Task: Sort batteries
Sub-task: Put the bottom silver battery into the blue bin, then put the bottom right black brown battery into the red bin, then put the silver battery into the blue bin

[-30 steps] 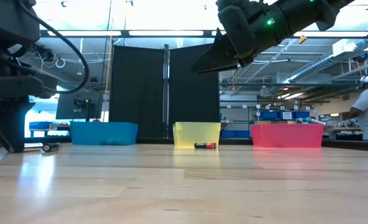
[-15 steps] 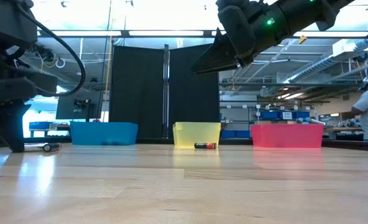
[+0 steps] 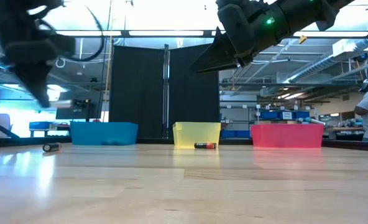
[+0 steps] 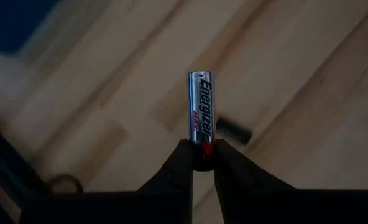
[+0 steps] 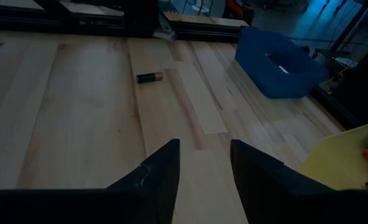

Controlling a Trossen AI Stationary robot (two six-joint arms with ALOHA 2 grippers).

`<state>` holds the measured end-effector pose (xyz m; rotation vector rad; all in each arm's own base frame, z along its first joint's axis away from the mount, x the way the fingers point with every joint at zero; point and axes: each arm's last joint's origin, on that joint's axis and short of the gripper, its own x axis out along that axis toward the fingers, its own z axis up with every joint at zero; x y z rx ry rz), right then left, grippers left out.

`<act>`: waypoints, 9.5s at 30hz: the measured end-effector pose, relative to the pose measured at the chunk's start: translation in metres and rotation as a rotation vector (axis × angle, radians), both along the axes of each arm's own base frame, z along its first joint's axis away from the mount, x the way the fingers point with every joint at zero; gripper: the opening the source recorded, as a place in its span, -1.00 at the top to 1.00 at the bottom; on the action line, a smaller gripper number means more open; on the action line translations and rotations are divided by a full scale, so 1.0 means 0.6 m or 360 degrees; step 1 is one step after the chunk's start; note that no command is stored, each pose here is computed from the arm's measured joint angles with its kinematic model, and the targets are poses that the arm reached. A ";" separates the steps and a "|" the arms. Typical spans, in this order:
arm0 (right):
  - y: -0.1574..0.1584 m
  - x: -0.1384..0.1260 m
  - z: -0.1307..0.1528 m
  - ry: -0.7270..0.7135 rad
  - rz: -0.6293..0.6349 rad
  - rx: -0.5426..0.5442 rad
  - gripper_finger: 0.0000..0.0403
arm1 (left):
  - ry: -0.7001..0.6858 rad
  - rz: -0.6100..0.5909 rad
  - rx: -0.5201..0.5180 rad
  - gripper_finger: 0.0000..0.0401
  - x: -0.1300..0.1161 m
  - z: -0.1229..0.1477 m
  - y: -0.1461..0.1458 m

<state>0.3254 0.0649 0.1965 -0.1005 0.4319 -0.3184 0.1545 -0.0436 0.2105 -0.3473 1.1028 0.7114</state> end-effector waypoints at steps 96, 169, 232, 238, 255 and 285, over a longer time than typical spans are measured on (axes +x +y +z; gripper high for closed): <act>0.016 -0.140 0.040 0.0566 -0.0265 0.0474 0.81 | -0.1136 -0.0374 0.0701 0.53 0.037 0.061 0.209; 0.035 -0.197 -0.008 0.1016 -0.0330 0.0546 0.73 | -0.1299 -0.0780 0.0767 0.53 0.026 0.022 0.102; -0.349 -0.233 0.092 0.0474 -0.0863 0.0645 0.75 | -0.1315 -0.0908 0.0632 0.53 0.027 0.017 0.097; -0.269 -0.174 0.040 0.0308 -0.0393 0.0720 0.95 | -0.1316 -0.0907 0.0629 0.53 0.027 0.017 0.097; -0.225 -0.097 -0.111 -0.0005 -0.0465 0.0648 0.43 | -0.1316 -0.0907 0.0628 0.53 0.027 0.017 0.097; -0.248 -0.021 -0.157 0.0285 -0.0589 0.0560 0.41 | -0.1261 -0.0904 0.0606 0.53 0.025 0.011 0.097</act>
